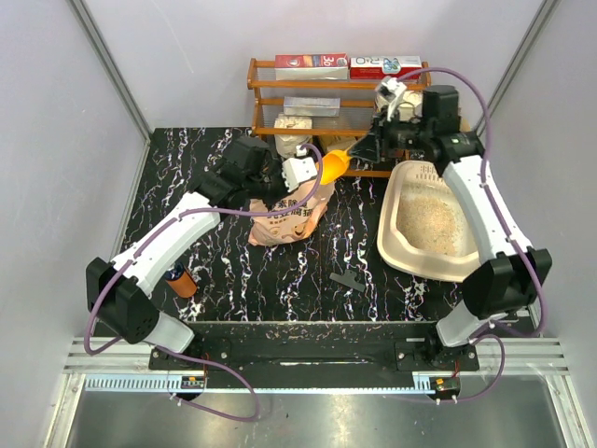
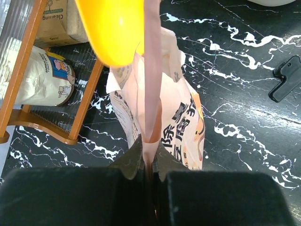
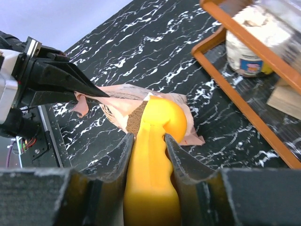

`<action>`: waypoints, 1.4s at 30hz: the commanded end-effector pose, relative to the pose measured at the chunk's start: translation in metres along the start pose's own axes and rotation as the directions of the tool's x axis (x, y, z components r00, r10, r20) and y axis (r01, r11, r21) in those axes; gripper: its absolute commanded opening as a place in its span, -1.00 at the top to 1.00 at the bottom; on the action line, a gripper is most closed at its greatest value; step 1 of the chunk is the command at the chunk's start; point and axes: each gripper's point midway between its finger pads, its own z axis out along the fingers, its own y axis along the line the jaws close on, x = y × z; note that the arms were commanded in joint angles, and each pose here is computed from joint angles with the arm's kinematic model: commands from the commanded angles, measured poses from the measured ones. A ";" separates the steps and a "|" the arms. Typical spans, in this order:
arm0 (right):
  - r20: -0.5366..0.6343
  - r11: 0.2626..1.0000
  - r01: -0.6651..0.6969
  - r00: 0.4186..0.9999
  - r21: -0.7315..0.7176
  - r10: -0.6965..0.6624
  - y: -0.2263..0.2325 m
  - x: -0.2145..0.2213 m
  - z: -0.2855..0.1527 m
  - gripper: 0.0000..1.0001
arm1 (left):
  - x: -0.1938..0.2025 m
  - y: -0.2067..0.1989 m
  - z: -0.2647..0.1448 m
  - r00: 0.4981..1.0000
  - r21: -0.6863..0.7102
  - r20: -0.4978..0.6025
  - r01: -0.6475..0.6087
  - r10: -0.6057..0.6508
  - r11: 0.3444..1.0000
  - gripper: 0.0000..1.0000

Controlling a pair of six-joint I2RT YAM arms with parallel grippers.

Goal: Fill the litter box with clean litter

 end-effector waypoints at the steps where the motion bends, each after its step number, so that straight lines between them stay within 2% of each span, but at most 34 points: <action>1: 0.012 0.991 0.109 0.994 -0.078 -0.108 0.014 -0.014 0.029 1.00 | -0.047 0.006 -0.019 0.984 -0.037 0.170 -0.050 0.056 0.998 1.00; 6: -0.086 0.977 0.161 0.981 -0.139 -0.174 0.024 0.015 0.050 1.00 | -0.048 0.008 -0.020 0.984 -0.045 0.169 -0.056 0.063 0.997 1.00; 12: -0.137 0.971 0.206 0.966 -0.120 -0.221 0.024 0.033 0.040 1.00 | -0.048 0.011 -0.018 0.985 -0.059 0.164 -0.048 0.057 0.997 1.00; 16: -0.236 0.983 0.159 0.956 -0.090 -0.176 0.012 0.065 0.043 1.00 | -0.048 0.011 -0.018 0.985 -0.057 0.166 -0.040 0.049 0.998 1.00; 17: -0.255 0.988 0.143 0.955 -0.066 -0.155 0.007 0.068 0.047 1.00 | -0.048 0.011 -0.019 0.985 -0.056 0.167 -0.037 0.046 0.998 1.00; 20: -0.250 0.986 0.046 0.968 0.161 -0.004 -0.032 0.073 0.059 1.00 | -0.049 0.010 -0.019 0.985 -0.056 0.170 -0.031 0.040 0.998 1.00; 21: -0.159 0.964 0.010 0.987 0.267 0.034 -0.046 0.054 0.062 1.00 | -0.049 0.010 -0.019 0.985 -0.057 0.169 -0.028 0.037 0.998 1.00; 24: -0.147 0.939 0.019 0.989 0.345 0.034 -0.053 0.057 0.079 1.00 | -0.046 0.009 -0.020 0.985 -0.055 0.167 -0.023 0.032 0.998 1.00; 26: -0.171 0.936 0.042 0.985 0.349 0.019 -0.052 0.057 0.090 1.00 | -0.046 0.008 -0.019 0.986 -0.054 0.166 -0.025 0.034 0.998 1.00; 29: -0.248 0.938 0.036 0.967 0.344 0.054 -0.055 0.083 0.111 1.00 | -0.047 0.010 -0.018 0.984 -0.058 0.172 -0.027 0.037 0.998 1.00; 30: -0.301 0.941 0.009 0.948 0.339 0.099 -0.057 0.105 0.119 1.00 | -0.048 0.011 -0.017 0.984 -0.061 0.173 -0.028 0.038 0.998 1.00; 33: -0.365 0.947 -0.056 0.914 0.315 0.176 -0.053 0.133 0.131 1.00 | -0.053 0.015 -0.016 0.982 -0.071 0.183 -0.032 0.044 0.997 1.00; 37: -0.415 0.951 -0.122 0.878 0.283 0.236 -0.036 0.162 0.139 1.00 | -0.060 0.021 -0.013 0.979 -0.082 0.196 -0.032 0.048 0.996 1.00; 39: -0.448 0.955 -0.154 0.856 0.254 0.257 -0.023 0.172 0.141 1.00 | -0.064 0.026 -0.014 0.978 -0.097 0.198 -0.040 0.058 0.995 1.00; 42: -0.427 0.965 -0.126 0.878 0.230 0.216 -0.013 0.148 0.132 1.00 | -0.066 0.032 -0.019 0.978 -0.127 0.188 -0.065 0.088 0.990 1.00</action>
